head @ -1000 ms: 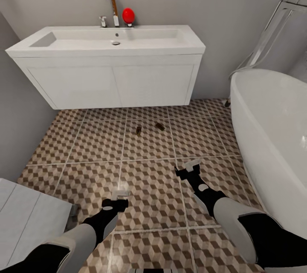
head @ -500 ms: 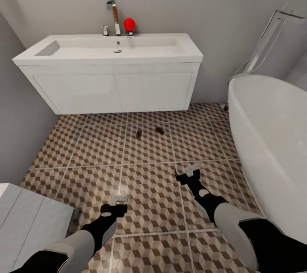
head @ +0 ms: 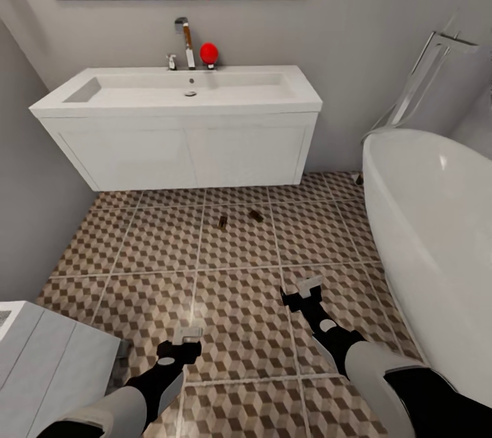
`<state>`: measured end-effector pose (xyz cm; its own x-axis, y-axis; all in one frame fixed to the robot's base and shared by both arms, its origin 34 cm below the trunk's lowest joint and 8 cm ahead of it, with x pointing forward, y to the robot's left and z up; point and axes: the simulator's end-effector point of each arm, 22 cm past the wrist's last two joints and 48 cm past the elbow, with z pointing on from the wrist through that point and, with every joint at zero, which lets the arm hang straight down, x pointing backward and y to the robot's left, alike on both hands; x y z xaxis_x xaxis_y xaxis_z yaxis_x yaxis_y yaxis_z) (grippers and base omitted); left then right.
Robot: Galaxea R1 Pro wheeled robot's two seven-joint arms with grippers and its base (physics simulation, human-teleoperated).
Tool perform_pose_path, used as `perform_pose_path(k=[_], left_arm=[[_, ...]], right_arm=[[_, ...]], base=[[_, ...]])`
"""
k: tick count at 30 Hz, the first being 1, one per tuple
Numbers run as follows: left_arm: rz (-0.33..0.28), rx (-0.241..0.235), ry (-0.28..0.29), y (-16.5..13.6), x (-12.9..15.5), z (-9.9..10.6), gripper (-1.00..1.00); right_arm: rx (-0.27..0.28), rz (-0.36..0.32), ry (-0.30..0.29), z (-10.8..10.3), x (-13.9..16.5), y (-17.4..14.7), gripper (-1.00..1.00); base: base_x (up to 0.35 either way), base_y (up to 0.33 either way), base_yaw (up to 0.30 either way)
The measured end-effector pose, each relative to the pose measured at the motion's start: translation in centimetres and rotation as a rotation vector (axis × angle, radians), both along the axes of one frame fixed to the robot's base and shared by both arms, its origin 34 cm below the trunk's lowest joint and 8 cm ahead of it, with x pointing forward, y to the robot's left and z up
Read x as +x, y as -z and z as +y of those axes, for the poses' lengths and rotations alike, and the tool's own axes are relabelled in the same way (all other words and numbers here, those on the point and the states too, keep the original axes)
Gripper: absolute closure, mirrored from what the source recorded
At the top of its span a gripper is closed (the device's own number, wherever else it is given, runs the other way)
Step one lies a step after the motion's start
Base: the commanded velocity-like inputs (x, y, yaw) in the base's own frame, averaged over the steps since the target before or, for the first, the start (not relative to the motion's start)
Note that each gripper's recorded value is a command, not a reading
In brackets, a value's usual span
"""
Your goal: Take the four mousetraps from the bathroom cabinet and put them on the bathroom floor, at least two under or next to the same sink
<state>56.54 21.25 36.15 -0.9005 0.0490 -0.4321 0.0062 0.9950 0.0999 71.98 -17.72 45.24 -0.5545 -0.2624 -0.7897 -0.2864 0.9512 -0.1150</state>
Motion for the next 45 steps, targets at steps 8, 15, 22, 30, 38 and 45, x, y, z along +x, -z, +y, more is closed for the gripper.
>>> perform_pose_path(k=[8,15,22,30,38,45], left_arm=[[-0.036,-0.007,-0.001,-2.1,0.5,-0.3,-1.00],[-0.064,-0.009,-0.003,-3.9,1.3,-0.3,-1.00],[-0.087,-0.010,-0.005,-5.8,2.0,-0.2,-1.00],[-0.097,-0.011,-0.004,-7.6,2.5,-0.3,-1.00],[-0.102,-0.012,-0.002,-9.4,2.7,-0.5,-1.00],[-0.111,-0.013,-0.002,-11.0,3.0,-0.6,-1.00]], right_arm=[[0.007,-0.005,0.000,0.1,-0.8,-1.5,-1.00],[0.009,-0.019,0.000,0.1,-0.7,-3.2,-1.00],[0.010,-0.017,0.000,0.1,-1.1,-4.6,-1.00],[0.011,-0.023,-0.001,0.2,-1.0,-6.4,-1.00],[0.011,-0.031,-0.001,0.2,-0.7,-8.3,-1.00],[0.011,-0.035,-0.001,0.2,-0.7,-9.8,-1.00]], base=[[0.000,0.000,0.000],[0.000,0.000,0.000],[0.000,0.000,0.000],[0.000,0.000,0.000],[0.000,0.000,0.000],[0.000,0.000,0.000]])
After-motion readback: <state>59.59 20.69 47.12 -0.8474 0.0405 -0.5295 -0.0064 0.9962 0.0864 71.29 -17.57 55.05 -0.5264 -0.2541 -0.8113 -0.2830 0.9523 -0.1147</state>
